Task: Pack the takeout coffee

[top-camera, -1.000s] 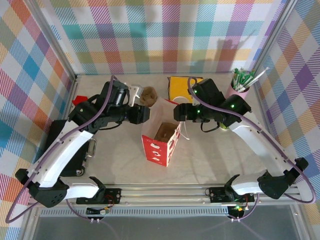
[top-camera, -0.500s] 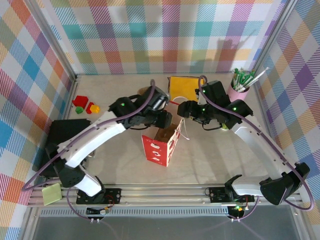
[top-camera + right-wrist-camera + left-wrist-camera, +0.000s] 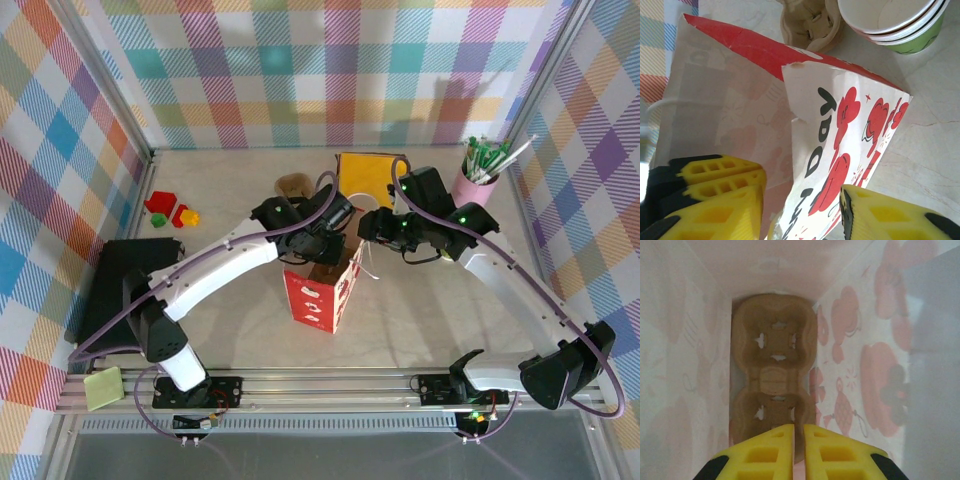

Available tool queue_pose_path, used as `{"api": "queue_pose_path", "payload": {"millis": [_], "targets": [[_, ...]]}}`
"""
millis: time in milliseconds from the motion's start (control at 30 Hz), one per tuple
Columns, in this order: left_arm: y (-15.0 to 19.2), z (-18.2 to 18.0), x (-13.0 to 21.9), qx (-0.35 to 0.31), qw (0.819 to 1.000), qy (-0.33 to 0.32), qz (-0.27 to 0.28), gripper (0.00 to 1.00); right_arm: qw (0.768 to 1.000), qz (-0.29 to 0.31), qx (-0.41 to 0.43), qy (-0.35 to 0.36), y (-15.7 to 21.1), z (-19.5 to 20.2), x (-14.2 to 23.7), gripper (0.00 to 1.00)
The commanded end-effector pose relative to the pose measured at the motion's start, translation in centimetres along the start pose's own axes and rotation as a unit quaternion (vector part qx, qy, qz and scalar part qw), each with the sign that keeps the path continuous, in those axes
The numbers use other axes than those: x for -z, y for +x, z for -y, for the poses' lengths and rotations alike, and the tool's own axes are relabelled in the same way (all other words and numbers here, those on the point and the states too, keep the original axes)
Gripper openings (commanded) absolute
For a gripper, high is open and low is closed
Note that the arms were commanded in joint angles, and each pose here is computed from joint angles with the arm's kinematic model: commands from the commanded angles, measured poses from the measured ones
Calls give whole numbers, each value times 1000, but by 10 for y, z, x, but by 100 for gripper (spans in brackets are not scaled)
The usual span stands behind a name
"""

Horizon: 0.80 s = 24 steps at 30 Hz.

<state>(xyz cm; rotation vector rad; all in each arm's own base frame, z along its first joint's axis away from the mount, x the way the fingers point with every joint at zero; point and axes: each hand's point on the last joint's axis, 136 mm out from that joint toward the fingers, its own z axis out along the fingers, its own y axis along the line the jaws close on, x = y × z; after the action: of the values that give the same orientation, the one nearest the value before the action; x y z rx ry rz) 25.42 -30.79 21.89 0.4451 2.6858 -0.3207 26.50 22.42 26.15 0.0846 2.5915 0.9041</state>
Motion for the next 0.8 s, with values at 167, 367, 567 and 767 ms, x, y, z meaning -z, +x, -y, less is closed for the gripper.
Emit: {"api": "queue_pose_path", "payload": {"millis": [167,367,567,767], "targets": [[30,-8,-37,-16,997,-33,-72,10,1000,-6,0,-4,4,4,-3,39],[40,-12,-55,-18,994,-39,-99,6,1000,-7,1,-4,7,6,-3,34],[48,-17,-70,-14,992,-41,-116,2,1000,-7,2,-3,10,7,0,30],[59,-21,-87,-10,990,-43,-137,0,1000,-4,3,-5,11,8,2,26]]}}
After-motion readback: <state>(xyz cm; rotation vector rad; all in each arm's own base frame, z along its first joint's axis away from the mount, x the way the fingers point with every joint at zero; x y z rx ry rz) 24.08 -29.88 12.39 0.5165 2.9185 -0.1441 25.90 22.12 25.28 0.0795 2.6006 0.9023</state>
